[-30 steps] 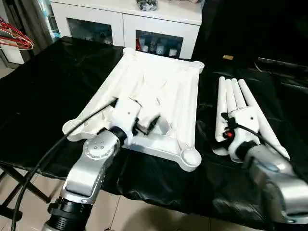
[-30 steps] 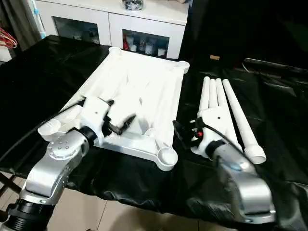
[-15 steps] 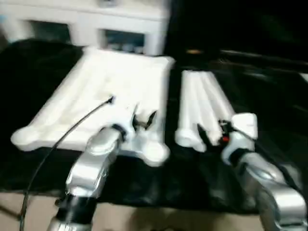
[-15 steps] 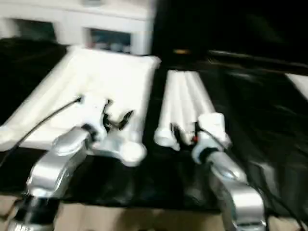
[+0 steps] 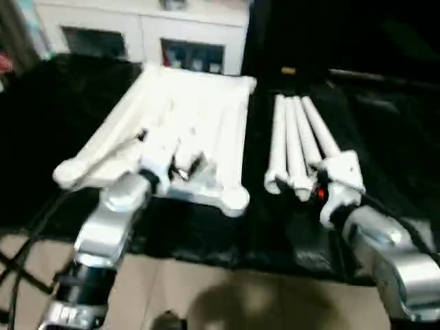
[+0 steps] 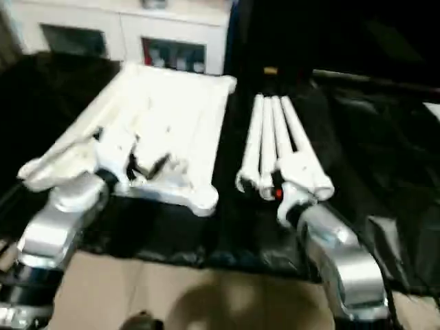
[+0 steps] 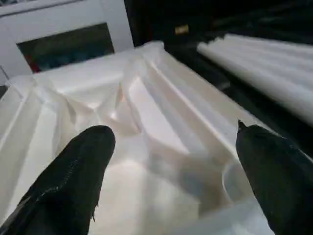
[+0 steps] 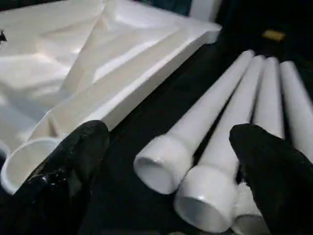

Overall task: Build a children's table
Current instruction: Move to table

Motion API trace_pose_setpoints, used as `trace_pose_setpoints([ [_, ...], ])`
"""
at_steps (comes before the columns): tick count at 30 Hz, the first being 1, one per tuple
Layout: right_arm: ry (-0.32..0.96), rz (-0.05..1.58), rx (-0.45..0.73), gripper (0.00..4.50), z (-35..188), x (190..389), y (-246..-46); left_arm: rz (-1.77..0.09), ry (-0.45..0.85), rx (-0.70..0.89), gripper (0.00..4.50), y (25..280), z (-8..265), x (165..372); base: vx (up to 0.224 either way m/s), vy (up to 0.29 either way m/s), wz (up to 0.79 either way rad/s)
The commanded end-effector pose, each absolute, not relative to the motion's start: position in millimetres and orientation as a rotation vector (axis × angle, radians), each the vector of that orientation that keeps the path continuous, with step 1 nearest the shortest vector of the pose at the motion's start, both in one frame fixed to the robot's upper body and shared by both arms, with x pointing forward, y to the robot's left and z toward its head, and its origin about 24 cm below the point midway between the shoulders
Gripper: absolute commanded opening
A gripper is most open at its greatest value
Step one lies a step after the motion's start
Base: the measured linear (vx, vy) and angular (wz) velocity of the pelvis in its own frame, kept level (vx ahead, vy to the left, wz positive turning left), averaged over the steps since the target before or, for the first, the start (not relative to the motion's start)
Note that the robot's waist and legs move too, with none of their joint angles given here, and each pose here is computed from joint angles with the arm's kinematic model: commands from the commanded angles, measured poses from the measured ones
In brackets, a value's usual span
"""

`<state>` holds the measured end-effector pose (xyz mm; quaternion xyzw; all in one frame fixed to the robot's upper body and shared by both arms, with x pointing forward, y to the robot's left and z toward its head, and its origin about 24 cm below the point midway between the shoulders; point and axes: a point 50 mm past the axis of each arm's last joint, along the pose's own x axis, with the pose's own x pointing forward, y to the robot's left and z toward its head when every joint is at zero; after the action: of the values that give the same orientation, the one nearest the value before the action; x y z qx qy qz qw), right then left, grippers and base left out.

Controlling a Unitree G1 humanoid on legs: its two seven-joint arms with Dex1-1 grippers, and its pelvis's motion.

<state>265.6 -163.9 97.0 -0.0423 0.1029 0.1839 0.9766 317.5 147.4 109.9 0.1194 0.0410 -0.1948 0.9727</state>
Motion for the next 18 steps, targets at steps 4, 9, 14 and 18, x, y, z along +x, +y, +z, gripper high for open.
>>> trace_pose_setpoints([
  [4,0.21,0.323,-0.06,4.47,91,266.1,-162.8,-0.315,0.102,0.193,4.5,145,103,312,0.0,0.0,0.0],
  [9,0.211,0.338,-0.038,4.47,88,264.5,-153.3,-0.324,0.119,0.174,4.5,139,97,301,0.0,0.012,-0.01],
  [14,0.198,0.333,-0.068,4.47,88,265.8,-151.6,-0.325,0.114,0.181,4.5,134,97,298,0.009,0.16,-0.04],
  [18,0.189,0.32,-0.088,4.47,88,267.8,-152.0,-0.293,0.073,0.268,4.5,131,101,297,-0.026,0.228,0.45],
])
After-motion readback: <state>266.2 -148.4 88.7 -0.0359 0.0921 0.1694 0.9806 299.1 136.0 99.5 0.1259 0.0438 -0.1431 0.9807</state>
